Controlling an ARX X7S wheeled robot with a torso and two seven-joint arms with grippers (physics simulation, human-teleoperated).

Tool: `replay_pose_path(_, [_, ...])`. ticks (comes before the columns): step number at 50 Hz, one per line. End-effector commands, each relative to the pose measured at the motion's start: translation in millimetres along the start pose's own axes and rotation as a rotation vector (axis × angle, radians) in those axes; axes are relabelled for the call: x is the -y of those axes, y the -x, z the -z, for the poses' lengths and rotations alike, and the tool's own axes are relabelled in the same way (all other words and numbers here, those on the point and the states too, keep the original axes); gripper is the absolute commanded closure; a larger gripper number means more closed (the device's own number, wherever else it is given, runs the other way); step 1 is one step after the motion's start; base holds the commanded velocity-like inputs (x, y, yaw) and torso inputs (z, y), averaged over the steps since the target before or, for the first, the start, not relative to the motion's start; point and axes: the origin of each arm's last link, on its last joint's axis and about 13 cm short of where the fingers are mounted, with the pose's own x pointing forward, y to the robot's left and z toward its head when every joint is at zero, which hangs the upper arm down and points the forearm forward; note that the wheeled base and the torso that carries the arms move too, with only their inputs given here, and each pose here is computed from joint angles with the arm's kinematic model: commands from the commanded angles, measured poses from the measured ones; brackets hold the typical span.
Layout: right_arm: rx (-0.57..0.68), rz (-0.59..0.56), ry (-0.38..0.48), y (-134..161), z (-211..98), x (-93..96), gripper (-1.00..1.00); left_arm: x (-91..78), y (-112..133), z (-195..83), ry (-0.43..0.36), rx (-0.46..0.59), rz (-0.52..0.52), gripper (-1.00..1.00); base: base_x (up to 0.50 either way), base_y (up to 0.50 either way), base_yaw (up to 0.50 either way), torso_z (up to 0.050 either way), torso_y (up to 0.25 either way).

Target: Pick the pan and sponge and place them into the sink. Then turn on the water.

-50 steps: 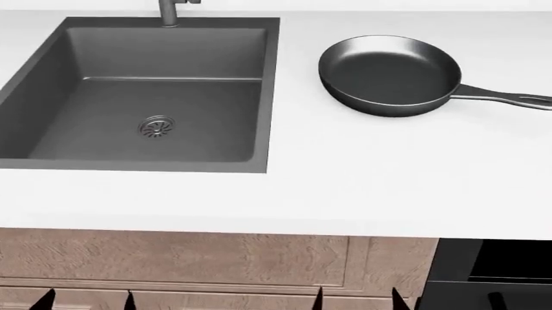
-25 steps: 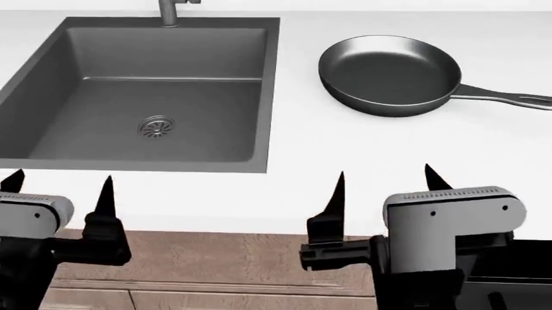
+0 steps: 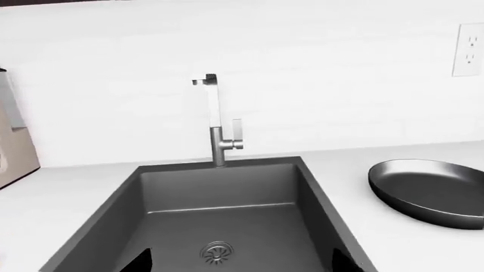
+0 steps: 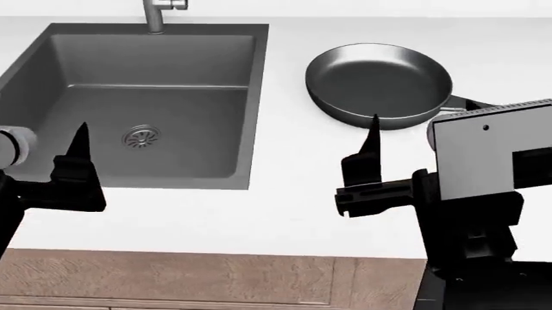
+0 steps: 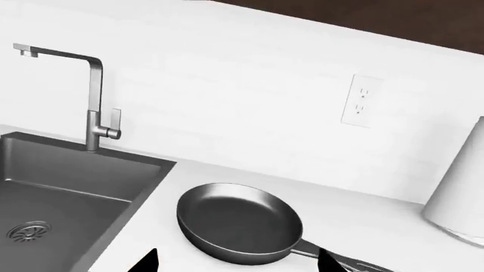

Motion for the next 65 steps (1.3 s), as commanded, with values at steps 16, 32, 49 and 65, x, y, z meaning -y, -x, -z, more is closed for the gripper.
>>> replay_pose_path(16, [-0.031, 0.004, 0.006, -3, -1, 10.2, -1.0, -2.0, -2, -1, 0.019, -0.004, 0.018, -1.0, 0.34, -0.42, 0.0, 0.0, 0.0])
replay_pose_path(32, [-0.051, 0.002, -0.012, -1, 7, 9.8, -1.0, -7.2, 0, 0, 0.02, -0.009, 0.006, -1.0, 0.3, -0.46, 0.0, 0.0, 0.0])
replay_pose_path(49, [-0.065, -0.027, -0.009, -5, 13, 5.3, -1.0, -7.3, -1, 6, 0.019, -0.016, -0.001, -1.0, 0.3, -0.16, 0.0, 0.0, 0.001])
replay_pose_path(65, [-0.084, -0.033, -0.006, -8, 17, 3.2, -1.0, -9.6, -1, 12, 0.022, -0.031, 0.002, -1.0, 0.36, 0.0, 0.0, 0.0, 0.001])
